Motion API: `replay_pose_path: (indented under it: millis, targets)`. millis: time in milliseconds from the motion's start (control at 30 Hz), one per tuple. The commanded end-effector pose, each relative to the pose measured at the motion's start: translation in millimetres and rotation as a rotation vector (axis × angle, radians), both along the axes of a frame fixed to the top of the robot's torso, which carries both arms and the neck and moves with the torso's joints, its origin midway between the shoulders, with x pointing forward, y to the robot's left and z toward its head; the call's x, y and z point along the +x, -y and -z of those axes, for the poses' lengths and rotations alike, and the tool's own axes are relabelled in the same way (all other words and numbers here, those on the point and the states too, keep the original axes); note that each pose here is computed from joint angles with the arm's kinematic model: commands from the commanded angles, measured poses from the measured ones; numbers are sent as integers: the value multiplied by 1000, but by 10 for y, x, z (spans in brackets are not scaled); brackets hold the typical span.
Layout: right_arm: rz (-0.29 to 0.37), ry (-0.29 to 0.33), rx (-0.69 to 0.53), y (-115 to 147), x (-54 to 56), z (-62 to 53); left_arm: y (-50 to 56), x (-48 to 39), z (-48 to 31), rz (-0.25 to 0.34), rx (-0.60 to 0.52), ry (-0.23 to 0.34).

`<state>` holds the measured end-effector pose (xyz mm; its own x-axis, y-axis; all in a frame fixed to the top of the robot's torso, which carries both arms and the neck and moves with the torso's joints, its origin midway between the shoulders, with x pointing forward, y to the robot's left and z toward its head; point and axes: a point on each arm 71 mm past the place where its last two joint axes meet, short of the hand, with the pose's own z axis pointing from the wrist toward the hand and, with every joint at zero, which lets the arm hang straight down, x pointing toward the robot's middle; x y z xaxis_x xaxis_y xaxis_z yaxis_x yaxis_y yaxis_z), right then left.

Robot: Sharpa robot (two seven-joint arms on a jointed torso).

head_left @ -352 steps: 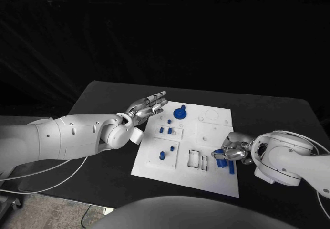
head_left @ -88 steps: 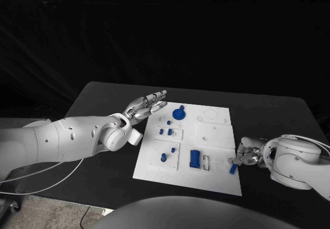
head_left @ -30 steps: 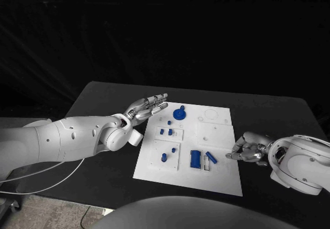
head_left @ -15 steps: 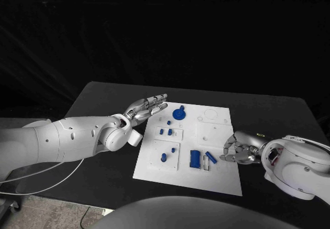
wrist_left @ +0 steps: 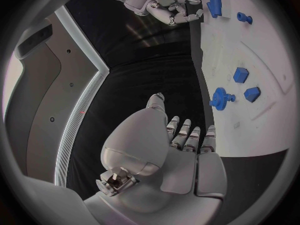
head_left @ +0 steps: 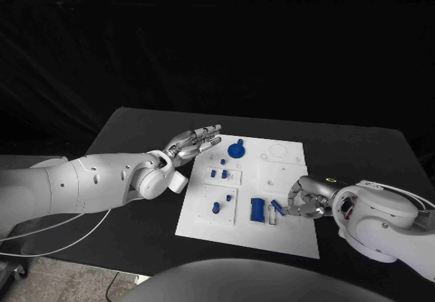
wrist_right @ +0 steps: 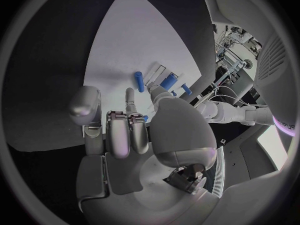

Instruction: Assemble the parts on the task board

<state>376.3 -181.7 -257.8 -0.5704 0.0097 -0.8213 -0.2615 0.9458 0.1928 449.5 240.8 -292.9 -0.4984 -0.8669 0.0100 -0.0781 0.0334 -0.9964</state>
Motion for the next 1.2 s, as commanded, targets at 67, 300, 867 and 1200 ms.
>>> replay_pose_path:
  millis: [67, 300, 867, 1200]
  targets:
    - [-18, 11, -77, -17, 12, 53, 26, -9, 1, 22, -16, -9]
    - [-36, 5, -103, -71, 12, 128, 35, -8, 9, 28, -17, -16]
    - [-78, 52, -116, -178, 18, 170, 40, -6, 28, 38, -19, -33]
    - [-76, 57, -116, -190, 24, 177, 28, -5, 40, 39, -18, -48]
